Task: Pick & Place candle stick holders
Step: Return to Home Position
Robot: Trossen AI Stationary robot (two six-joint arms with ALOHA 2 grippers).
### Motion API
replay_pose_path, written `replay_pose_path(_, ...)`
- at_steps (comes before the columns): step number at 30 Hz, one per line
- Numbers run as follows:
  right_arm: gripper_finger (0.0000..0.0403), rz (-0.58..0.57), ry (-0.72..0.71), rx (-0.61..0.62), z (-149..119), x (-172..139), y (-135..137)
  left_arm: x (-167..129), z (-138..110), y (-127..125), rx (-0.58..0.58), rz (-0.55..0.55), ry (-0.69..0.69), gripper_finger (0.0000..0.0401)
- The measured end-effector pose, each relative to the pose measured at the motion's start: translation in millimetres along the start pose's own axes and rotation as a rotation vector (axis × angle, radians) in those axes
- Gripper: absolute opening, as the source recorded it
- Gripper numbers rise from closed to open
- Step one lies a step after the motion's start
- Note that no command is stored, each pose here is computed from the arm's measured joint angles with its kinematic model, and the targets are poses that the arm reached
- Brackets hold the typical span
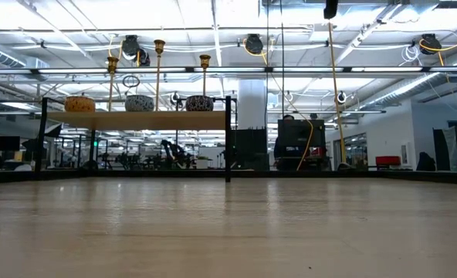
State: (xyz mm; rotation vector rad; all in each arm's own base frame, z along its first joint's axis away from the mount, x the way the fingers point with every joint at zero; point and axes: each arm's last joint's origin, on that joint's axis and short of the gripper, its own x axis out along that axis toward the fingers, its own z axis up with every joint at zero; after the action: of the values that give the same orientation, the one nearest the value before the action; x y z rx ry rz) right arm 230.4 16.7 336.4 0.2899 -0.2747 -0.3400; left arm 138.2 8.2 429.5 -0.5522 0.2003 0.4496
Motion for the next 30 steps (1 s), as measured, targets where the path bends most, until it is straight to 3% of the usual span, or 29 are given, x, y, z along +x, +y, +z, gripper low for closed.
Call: replay_pose_path(30,0.0000,-0.021,-0.010,-0.027,-0.2,4.3,-5.3,0.0,-1.3,-0.7,0.019,-0.033,0.032,0.0004)
